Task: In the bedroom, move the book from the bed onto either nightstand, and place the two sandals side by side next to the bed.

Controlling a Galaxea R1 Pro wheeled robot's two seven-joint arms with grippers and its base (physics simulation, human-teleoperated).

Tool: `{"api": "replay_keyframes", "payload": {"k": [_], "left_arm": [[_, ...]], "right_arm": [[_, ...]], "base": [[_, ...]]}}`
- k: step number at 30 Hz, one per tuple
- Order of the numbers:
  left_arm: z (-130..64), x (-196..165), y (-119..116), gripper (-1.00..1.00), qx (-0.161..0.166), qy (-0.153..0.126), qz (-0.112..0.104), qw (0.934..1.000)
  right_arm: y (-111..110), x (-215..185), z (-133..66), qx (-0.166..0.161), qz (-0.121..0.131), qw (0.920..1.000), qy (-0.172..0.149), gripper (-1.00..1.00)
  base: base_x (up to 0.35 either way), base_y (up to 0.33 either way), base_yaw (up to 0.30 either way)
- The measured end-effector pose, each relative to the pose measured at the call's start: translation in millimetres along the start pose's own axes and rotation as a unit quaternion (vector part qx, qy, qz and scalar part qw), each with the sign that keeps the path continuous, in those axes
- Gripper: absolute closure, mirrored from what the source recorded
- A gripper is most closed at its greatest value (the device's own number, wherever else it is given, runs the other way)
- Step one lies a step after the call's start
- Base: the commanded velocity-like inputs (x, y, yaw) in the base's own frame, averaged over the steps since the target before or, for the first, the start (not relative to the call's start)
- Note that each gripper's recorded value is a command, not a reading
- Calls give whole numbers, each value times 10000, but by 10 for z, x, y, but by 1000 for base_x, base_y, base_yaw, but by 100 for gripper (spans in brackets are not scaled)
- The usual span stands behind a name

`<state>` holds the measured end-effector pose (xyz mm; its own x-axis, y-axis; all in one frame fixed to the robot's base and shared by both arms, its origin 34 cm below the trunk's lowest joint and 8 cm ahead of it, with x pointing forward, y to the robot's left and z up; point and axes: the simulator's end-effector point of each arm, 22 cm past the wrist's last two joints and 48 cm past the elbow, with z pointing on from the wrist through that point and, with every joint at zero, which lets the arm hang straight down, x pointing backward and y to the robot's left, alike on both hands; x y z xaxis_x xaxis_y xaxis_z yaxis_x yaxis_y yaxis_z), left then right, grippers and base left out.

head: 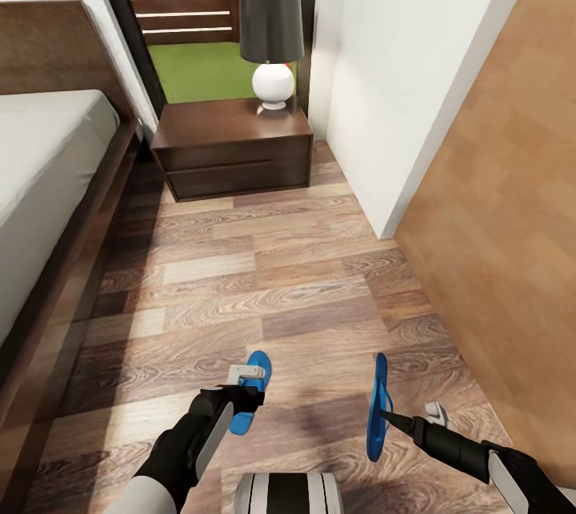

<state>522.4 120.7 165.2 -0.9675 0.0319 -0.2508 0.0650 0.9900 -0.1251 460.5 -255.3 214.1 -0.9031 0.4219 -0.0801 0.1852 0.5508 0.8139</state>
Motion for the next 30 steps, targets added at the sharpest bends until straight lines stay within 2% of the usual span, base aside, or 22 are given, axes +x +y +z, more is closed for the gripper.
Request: {"api": "replay_keyframes", "payload": {"k": [8,20,24,30], "left_arm": [[-1,3,1,-100,-3,9,2,10000],[0,2,2,-100,-4,4,1,10000],[-25,13,-83,-100,-33,-125,150,9998],[-68,-127,-113,-100,-3,-336,120,9994]], "right_arm": [[2,1,0,-1,-4,10000,2,100],[2,-3,1,-3,-3,10000,-2,100],[8,-25,-38,-65,94,9999,-71,100],[16,-15,-25,-73,97,9999,-65,100]], "base": [[206,-41,0],[22,-4,0],[0,0,0],[0,0,0]]}}
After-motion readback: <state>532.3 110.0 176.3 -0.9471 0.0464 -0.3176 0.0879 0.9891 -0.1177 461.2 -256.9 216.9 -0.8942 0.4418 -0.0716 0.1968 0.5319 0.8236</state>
